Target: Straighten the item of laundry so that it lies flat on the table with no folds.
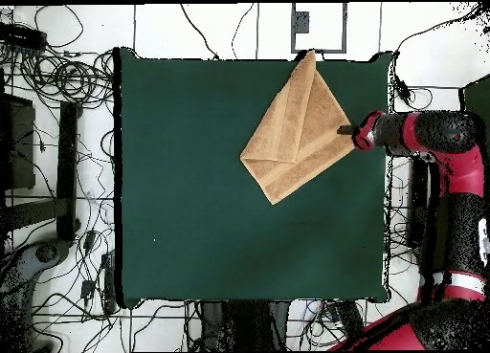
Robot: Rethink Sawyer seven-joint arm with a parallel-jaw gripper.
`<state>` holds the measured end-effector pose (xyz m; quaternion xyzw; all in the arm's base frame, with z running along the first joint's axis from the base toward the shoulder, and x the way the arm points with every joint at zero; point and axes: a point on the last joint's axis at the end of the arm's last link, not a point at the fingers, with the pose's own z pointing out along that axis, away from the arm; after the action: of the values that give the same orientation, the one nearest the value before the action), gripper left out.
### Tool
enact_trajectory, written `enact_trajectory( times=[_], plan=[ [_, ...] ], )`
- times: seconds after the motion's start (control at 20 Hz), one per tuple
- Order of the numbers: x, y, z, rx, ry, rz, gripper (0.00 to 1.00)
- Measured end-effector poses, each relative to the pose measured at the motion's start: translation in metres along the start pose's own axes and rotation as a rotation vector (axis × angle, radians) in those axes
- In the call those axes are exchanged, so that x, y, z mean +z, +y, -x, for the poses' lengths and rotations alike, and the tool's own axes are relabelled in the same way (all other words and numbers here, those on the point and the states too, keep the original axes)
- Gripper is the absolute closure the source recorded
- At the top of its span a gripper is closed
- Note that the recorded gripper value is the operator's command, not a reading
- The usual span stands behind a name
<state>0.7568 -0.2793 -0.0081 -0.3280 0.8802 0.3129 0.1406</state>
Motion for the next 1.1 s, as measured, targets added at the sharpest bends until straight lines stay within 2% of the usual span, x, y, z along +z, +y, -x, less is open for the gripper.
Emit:
enact_trajectory(
  times=[0.5,0.9,1.1],
  plan=[
    [0.022,0.016,0.028,-0.038,-0.066,0.019,1.0],
    [0.034,0.022,0.034,-0.049,-0.057,0.032,1.0],
    [0.047,0.025,0.037,-0.062,-0.011,0.03,1.0]
  ],
)
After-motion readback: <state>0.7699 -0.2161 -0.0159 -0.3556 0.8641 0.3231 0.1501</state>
